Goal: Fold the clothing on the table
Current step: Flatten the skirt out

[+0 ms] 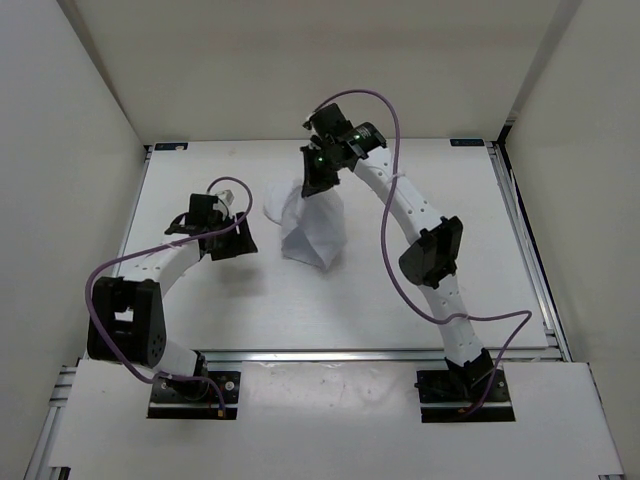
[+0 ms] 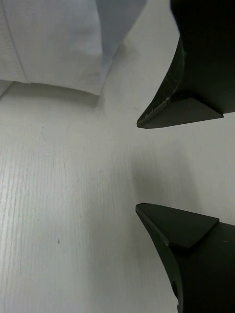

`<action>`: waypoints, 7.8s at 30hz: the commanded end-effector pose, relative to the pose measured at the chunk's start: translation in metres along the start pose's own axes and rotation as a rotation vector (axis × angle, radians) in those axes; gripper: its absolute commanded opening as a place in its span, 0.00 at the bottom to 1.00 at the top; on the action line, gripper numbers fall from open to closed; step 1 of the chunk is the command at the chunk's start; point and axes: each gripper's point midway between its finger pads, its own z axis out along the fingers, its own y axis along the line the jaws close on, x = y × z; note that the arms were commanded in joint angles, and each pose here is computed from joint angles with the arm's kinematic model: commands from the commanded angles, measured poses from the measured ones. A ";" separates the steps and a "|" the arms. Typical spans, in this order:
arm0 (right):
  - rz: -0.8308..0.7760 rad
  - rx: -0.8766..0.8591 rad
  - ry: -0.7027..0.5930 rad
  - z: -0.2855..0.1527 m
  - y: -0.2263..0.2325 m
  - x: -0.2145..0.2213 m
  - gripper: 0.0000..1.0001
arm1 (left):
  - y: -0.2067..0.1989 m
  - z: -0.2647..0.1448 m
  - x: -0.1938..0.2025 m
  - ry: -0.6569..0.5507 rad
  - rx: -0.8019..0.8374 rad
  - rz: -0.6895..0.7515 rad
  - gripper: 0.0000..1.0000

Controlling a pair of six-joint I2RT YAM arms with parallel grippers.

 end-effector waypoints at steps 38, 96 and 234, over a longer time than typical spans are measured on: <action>0.230 0.556 0.138 -0.123 -0.200 0.075 0.00 | -0.049 -0.008 0.028 0.010 0.172 0.024 0.73; 0.598 0.115 0.232 -0.060 -0.223 0.222 0.42 | -0.011 -0.009 0.038 0.045 0.066 0.006 0.73; 1.116 0.364 0.101 -0.048 -0.207 0.314 0.00 | -0.142 -0.002 0.062 0.103 0.540 -0.048 0.00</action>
